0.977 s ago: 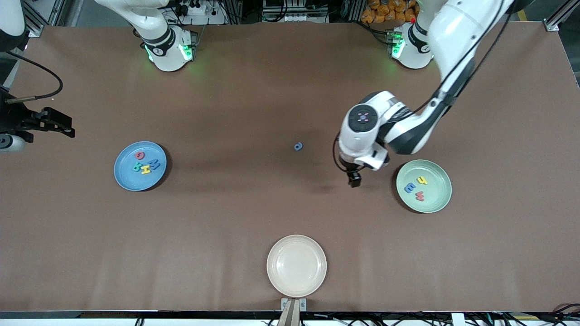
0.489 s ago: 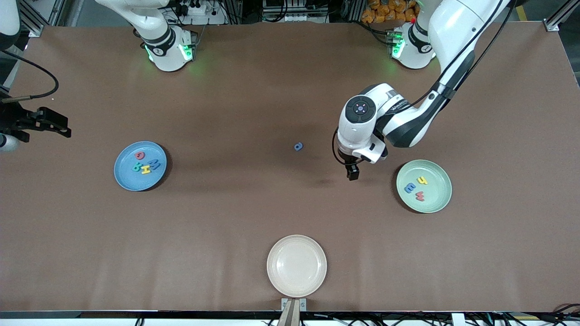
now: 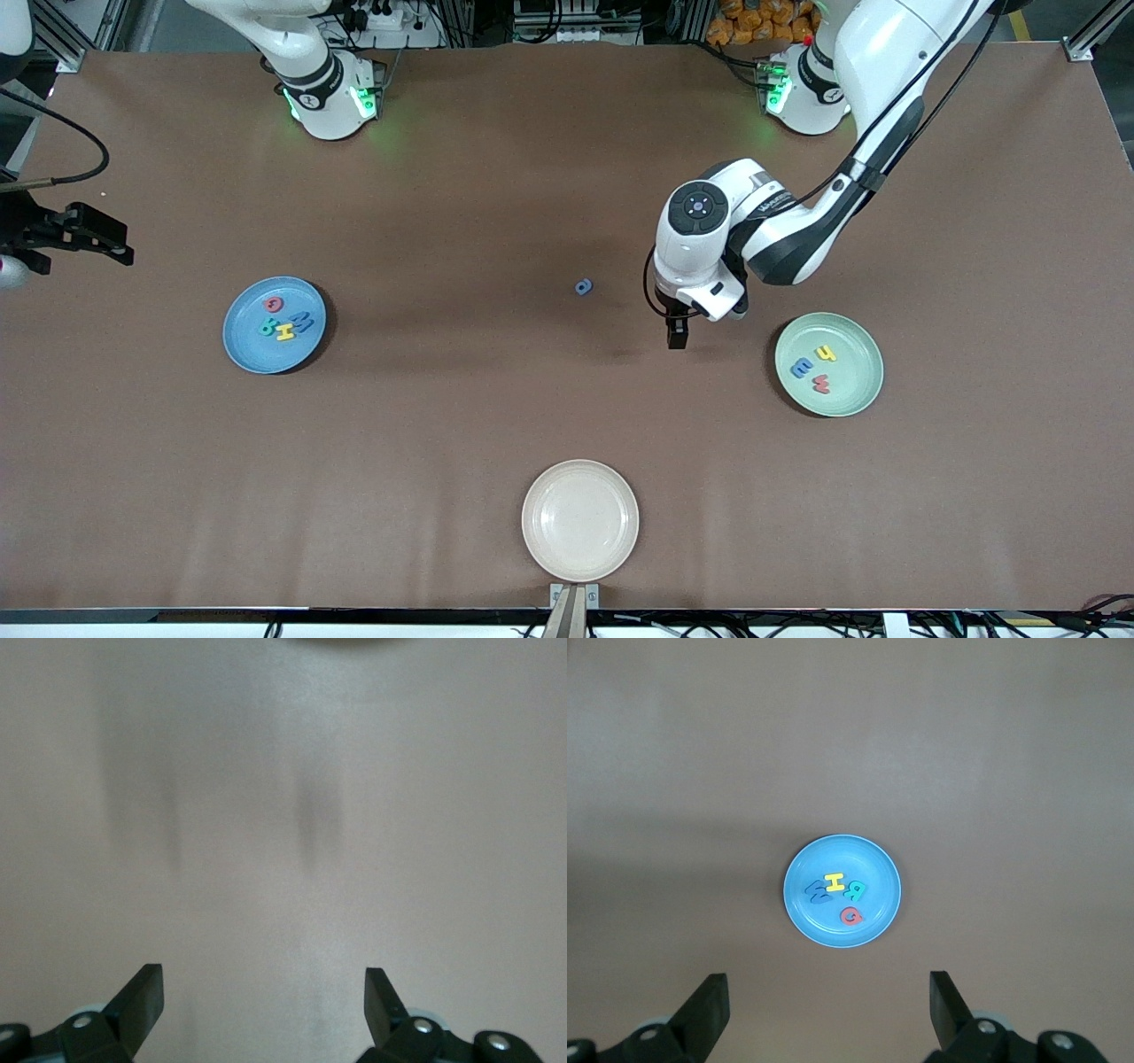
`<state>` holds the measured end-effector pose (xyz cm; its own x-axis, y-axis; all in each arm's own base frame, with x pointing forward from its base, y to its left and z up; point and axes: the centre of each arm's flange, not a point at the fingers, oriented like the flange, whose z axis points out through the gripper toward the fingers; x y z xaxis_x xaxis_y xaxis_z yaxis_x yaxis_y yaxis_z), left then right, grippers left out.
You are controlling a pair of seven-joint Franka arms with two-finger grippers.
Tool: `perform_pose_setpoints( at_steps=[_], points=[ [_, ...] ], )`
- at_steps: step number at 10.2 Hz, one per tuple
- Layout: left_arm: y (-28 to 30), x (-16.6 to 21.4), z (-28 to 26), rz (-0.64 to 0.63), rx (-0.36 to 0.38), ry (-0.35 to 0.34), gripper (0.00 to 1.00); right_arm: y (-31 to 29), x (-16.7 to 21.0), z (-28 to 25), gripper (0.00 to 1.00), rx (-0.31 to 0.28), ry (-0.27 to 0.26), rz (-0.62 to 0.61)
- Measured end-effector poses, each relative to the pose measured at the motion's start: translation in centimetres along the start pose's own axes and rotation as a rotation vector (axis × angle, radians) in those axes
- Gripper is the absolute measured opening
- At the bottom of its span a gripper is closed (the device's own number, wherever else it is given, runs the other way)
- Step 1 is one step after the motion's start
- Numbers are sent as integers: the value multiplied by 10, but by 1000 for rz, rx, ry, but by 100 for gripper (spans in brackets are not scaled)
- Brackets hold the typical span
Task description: Sort uppercase to blue plate, lowercase to green plate
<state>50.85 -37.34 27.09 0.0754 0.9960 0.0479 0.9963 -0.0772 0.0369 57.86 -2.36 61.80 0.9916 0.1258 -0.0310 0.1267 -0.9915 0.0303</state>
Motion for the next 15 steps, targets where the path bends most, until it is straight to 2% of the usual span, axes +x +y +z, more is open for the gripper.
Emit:
perform_pose_setpoints(
  at_steps=[4,7,9,12,15],
  points=[
    [-7,-13,-6,130,-5,-16,100,-6,-6,-7,100,7,-39,-10],
    [-23,-54,-11,258,-14,-50,100,-10,-6,-6,100,8,-43,-19],
    [-31,-78,-6,407,-10,-71,100,-12,-6,-6,100,9,-43,-21],
    [-30,-90,10,648,6,-98,100,-13,-6,-6,100,9,-43,-24],
    [-38,-108,18,823,9,-117,100,-12,-6,-9,100,8,-38,-22]
  ],
)
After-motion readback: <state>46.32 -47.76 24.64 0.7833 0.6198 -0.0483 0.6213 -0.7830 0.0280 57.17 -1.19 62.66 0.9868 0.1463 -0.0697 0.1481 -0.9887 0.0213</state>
